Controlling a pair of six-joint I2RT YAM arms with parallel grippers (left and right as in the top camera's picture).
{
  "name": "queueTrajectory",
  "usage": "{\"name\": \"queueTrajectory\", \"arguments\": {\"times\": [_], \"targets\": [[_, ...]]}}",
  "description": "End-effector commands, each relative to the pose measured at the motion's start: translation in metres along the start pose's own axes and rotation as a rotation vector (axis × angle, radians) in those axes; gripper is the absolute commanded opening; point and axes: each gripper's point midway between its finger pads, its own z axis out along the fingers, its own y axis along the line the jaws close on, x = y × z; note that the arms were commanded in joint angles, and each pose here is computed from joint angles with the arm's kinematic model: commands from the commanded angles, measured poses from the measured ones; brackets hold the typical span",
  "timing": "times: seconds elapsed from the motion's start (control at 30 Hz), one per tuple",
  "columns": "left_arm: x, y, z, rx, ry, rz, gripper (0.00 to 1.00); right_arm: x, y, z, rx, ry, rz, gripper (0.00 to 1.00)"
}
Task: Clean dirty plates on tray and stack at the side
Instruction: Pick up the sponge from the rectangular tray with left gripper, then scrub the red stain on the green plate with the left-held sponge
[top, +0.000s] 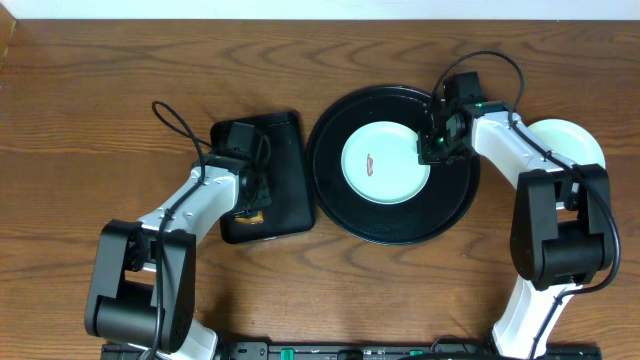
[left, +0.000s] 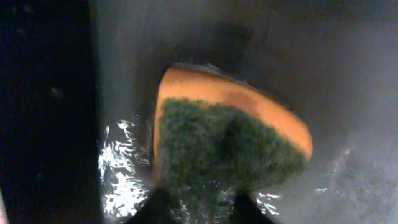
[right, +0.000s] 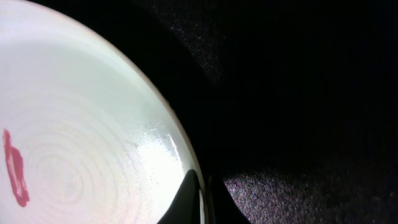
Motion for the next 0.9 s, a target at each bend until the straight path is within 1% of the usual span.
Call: {"name": "queueTrajectory", "arguments": {"times": [0.0, 0.13, 0.27, 0.33, 0.43, 0.53, 0.6, 0.7, 0.87], "targets": [[0.008, -0.004, 0.005, 0.029, 0.029, 0.0, 0.08, 0.006, -0.007, 0.008, 0.025, 0.025, 0.028, 0.01], [0.001, -0.007, -0.007, 0.028, 0.03, 0.034, 0.07, 0.005, -0.006, 0.008, 0.02, 0.022, 0.002, 0.01], [-0.02, -0.02, -0.042, 0.066, 0.014, 0.035, 0.07, 0.006, -0.003, 0.009, 0.016, 0.023, -0.033, 0.01], [-0.034, -0.04, -0.064, 0.147, -0.003, 0.04, 0.07, 0.007, 0.001, 0.009, -0.001, 0.026, -0.06, 0.01], [-0.054, -0.079, -0.094, 0.308, -0.047, 0.067, 0.08, 0.007, 0.012, 0.009, -0.052, 0.025, -0.101, 0.01], [-0.067, -0.112, -0.111, 0.421, -0.109, 0.062, 0.07, 0.007, 0.013, 0.009, -0.055, 0.024, -0.102, 0.01], [-0.072, -0.134, -0.115, 0.469, -0.149, 0.063, 0.07, 0.007, 0.014, 0.01, -0.055, 0.025, -0.101, 0.01], [-0.072, -0.172, -0.113, 0.531, -0.189, 0.103, 0.07, 0.007, 0.014, 0.01, -0.056, 0.027, -0.101, 0.01], [-0.056, -0.219, -0.087, 0.58, -0.154, 0.102, 0.07, 0.013, 0.014, 0.009, -0.057, 0.049, -0.102, 0.01]]}}
